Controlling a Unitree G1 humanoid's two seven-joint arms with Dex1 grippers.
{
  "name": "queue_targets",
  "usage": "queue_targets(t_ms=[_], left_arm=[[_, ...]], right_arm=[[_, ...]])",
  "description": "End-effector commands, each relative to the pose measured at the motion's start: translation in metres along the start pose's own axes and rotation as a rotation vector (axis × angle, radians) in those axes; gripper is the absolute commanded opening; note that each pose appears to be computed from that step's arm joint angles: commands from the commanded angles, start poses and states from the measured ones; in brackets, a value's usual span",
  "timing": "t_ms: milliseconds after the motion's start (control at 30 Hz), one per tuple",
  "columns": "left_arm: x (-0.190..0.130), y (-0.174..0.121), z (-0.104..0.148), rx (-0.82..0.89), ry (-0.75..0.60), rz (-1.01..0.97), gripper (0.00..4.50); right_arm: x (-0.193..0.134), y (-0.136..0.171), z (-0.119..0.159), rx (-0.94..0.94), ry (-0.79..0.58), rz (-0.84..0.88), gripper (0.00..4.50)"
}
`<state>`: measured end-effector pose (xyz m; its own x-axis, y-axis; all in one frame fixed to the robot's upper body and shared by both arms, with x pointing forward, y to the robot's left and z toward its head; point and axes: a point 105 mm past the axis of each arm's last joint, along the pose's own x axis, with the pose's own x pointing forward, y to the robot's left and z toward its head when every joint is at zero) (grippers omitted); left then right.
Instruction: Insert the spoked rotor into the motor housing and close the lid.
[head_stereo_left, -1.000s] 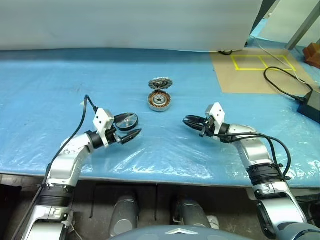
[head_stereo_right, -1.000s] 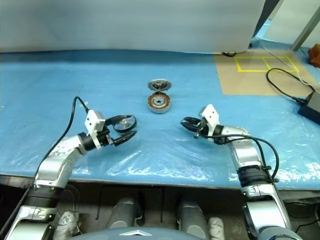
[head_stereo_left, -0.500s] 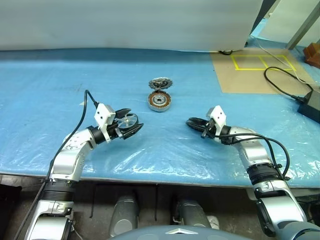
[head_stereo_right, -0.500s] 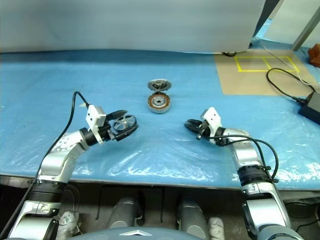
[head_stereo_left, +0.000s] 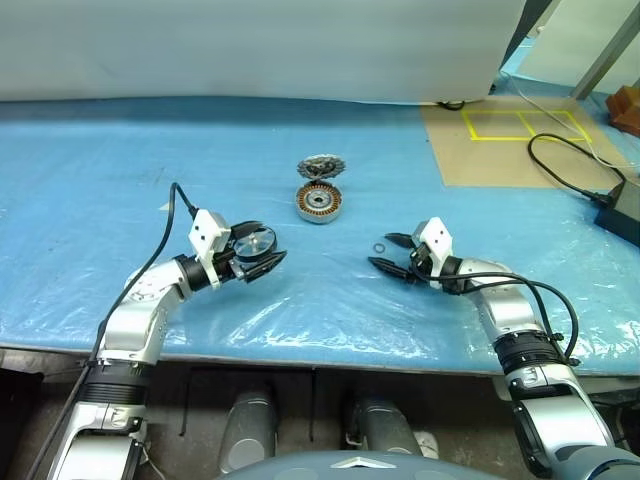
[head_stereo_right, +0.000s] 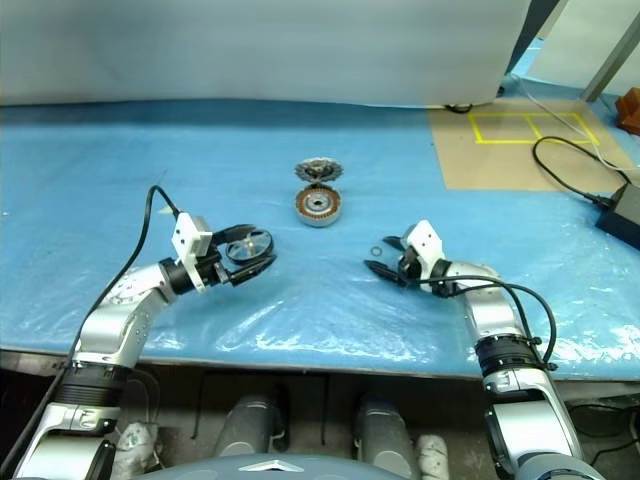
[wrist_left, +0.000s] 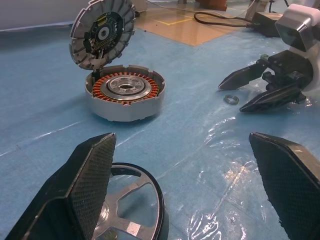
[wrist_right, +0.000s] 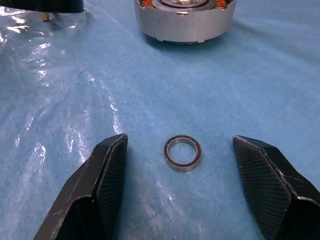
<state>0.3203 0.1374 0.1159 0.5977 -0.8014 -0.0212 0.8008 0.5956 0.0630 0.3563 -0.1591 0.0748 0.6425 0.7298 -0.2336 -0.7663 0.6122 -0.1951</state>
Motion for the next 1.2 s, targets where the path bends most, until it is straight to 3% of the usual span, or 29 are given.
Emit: queue_targets(t_ms=[33,167,467,633,900,1200], left_arm=[[-0.002,-0.002,0.01,0.028,-0.021,-0.015,4.5],[-0.001,-0.002,0.009,0.023,-0.022,-0.014,4.5],[-0.002,-0.005,0.008,0.018,-0.028,-0.01,4.5],[-0.001,-0.007,0.007,0.017,-0.027,-0.003,4.5],[-0.004,-0.008,0.007,0.022,-0.028,0.008,4.5],[-0.006,-0.012,0.004,0.025,-0.025,0.021,4.5]], right_arm=[[-0.001,-0.012,0.067,-0.115,-0.195,-0.032,3.53],[0.009,-0.007,0.102,-0.143,-0.265,0.026,3.53],[0.041,0.013,0.091,-0.226,-0.152,0.253,3.53],[0.06,0.012,0.1,-0.312,-0.132,0.329,3.53],[0.078,0.022,0.101,-0.536,0.056,0.544,3.53],[0.089,0.017,0.111,-0.641,0.179,0.557,3.53]])
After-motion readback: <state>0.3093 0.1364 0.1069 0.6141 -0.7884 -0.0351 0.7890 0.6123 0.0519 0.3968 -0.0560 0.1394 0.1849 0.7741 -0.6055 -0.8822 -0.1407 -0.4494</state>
